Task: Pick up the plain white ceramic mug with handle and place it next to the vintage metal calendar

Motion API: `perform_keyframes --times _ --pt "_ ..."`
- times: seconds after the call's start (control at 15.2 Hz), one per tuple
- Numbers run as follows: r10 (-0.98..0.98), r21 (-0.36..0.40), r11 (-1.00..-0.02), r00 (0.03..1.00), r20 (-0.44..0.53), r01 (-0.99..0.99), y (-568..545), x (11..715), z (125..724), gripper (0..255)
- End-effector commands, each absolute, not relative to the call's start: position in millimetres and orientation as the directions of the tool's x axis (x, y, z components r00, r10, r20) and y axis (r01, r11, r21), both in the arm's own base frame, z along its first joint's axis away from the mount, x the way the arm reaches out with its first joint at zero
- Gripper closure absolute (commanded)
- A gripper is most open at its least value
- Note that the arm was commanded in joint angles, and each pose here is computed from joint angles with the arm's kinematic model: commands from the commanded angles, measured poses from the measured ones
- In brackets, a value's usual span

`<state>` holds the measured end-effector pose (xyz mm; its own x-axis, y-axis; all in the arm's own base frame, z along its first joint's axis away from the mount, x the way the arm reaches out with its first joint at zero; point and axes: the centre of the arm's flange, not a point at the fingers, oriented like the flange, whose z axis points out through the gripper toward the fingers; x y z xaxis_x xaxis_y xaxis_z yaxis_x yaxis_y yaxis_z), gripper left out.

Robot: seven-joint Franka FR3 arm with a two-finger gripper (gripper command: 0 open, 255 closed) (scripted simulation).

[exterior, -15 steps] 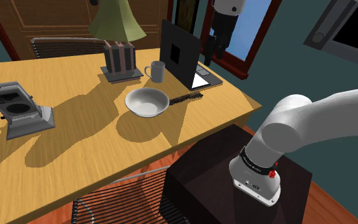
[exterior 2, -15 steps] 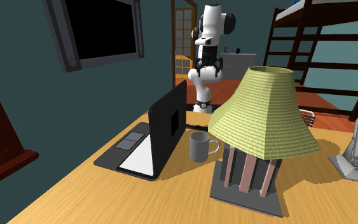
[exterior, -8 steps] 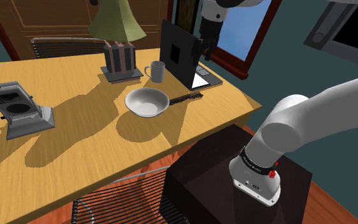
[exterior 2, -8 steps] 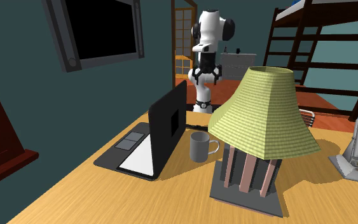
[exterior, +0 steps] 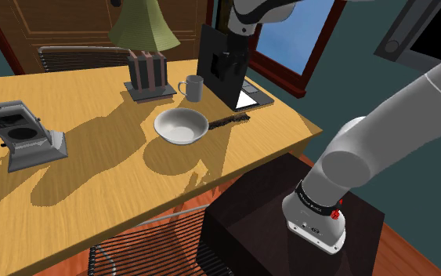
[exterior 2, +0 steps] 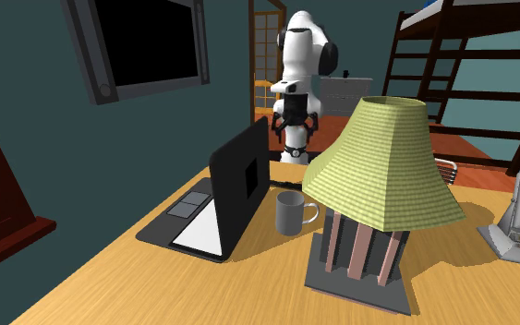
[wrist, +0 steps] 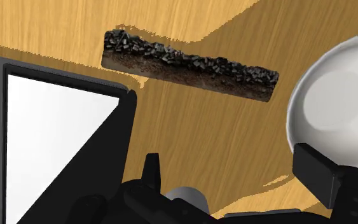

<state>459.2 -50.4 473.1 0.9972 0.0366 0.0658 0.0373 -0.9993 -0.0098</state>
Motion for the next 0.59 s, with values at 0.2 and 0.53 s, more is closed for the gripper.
perform_keyframes --times 0.2,0.53 --pt "0.027 -0.013 -0.999 0.995 0.097 0.029 -66.9 512.2 444.2 0" --pt "0.018 -0.018 -1.000 0.992 0.127 0.021 -82.3 566.7 418.6 0"
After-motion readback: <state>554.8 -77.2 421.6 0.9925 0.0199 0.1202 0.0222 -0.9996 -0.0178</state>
